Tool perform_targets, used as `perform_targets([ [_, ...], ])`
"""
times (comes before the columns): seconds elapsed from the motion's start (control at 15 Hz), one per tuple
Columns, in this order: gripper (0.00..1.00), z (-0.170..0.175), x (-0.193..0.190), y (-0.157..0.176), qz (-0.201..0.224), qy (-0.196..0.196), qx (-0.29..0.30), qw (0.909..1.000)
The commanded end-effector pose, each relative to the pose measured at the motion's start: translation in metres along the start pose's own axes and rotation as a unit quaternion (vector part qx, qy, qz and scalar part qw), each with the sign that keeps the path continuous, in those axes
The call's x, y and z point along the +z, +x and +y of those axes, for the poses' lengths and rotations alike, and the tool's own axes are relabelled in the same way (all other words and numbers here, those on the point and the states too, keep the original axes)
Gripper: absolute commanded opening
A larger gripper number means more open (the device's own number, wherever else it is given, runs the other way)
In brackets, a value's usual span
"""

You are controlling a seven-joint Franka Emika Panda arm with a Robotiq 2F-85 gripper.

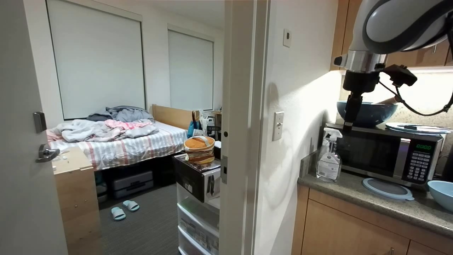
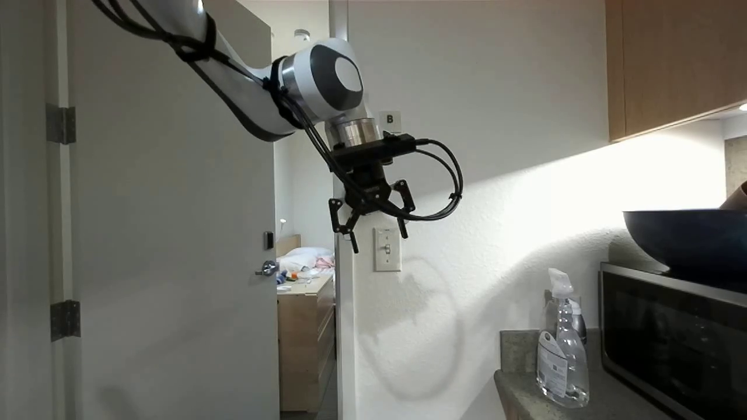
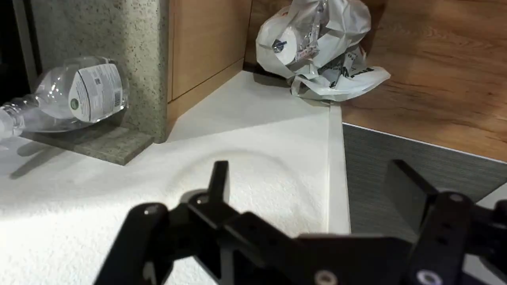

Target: Flip the switch on the wall

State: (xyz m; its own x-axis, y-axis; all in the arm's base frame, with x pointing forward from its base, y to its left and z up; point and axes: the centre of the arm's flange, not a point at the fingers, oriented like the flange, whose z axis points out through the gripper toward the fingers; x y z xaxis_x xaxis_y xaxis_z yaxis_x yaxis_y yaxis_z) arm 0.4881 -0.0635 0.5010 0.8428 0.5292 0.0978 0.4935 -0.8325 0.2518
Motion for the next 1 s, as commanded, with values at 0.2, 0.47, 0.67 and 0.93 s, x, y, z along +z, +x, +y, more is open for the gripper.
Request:
perform_targets([
  [0.2, 1.0, 0.004, 0.003, 0.01, 0.029, -0.005, -0.028, 0.9992],
  [0.47, 1.0, 0.025, -0.013, 0.051, 0.111, -0.066, -0.089, 0.9876],
  [0.67, 1.0, 0.036, -0.023, 0.073, 0.157, -0.081, -0.149, 0.9729],
  [0.93, 1.0, 0.024, -0.029, 0.077, 0.176, -0.079, -0.157, 0.9687],
])
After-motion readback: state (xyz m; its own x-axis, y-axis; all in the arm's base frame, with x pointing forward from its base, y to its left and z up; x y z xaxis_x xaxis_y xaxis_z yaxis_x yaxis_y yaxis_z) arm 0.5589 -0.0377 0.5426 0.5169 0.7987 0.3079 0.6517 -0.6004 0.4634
